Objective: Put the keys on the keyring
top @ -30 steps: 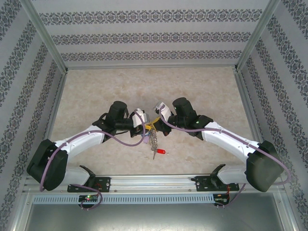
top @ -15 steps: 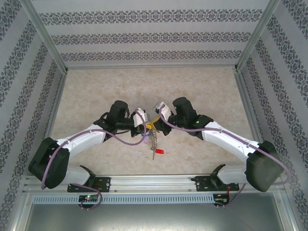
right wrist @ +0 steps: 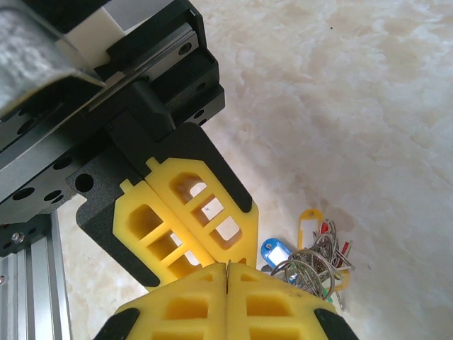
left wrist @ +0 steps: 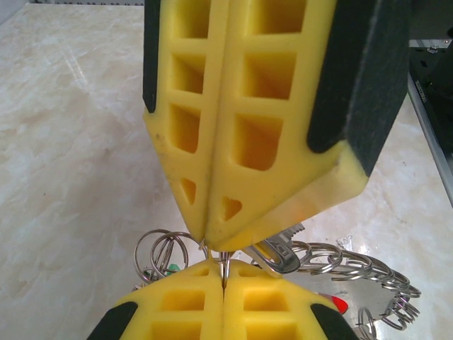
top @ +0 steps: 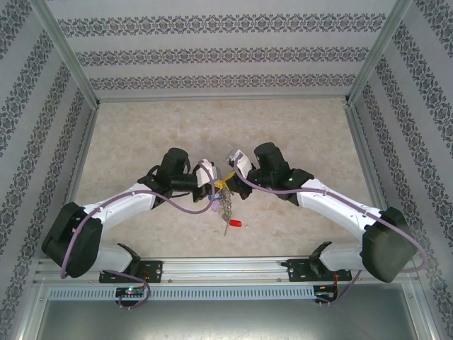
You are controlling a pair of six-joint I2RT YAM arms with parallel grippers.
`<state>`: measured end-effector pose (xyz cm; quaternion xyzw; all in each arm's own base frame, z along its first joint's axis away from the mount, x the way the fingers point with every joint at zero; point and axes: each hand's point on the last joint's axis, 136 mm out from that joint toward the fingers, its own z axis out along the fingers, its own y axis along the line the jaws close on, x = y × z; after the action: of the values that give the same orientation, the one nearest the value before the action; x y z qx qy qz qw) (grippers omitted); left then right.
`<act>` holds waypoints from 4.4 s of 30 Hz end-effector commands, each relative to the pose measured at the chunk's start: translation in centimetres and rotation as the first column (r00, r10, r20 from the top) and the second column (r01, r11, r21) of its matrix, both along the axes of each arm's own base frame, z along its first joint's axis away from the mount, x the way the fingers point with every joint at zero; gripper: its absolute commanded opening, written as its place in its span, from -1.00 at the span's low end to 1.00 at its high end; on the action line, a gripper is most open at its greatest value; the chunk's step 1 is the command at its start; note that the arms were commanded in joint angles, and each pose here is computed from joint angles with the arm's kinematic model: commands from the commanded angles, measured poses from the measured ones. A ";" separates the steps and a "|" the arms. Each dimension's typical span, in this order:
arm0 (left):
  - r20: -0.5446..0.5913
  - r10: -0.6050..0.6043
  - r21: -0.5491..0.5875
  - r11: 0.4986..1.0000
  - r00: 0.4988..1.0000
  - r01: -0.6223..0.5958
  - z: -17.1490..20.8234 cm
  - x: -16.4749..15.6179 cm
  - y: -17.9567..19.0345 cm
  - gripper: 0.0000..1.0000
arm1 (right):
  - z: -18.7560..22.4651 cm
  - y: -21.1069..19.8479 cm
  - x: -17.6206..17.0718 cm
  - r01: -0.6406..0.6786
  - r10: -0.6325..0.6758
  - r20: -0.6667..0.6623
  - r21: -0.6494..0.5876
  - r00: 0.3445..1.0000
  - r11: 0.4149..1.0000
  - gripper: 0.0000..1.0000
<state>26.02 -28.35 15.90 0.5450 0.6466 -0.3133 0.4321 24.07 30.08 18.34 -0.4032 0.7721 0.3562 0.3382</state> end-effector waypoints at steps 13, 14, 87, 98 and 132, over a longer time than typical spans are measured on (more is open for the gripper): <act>0.079 -0.016 -0.062 0.998 0.997 0.021 3.1 0.5 -1.1 -1.00 | -0.3 0.7 -0.1 -0.023 0.023 -0.046 -0.011 0.999 1.000 -0.87; 0.081 -0.015 -0.063 0.998 0.997 0.020 3.2 0.5 -1.1 -1.00 | -0.4 0.7 -0.2 -0.026 0.025 -0.051 -0.012 0.998 1.000 -0.86; 0.089 0.046 -0.002 0.999 0.995 -0.046 1.4 0.8 0.0 -0.64 | 1.8 1.0 0.1 -0.009 0.015 -0.113 0.053 0.993 0.999 -1.00; 0.078 0.044 0.024 0.999 0.996 -0.046 1.0 0.6 0.2 -0.73 | 2.0 1.0 0.1 -0.012 0.018 -0.105 0.052 0.994 0.999 -1.00; 0.092 0.088 -0.016 0.996 0.992 -0.087 1.3 0.6 0.5 -0.62 | 1.7 0.0 0.9 0.052 -0.040 -0.136 0.085 0.990 0.995 -1.00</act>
<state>26.71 -27.57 16.02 0.5153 0.6592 -0.2796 0.4710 25.31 29.12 17.60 -0.3326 0.8080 0.3844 0.2977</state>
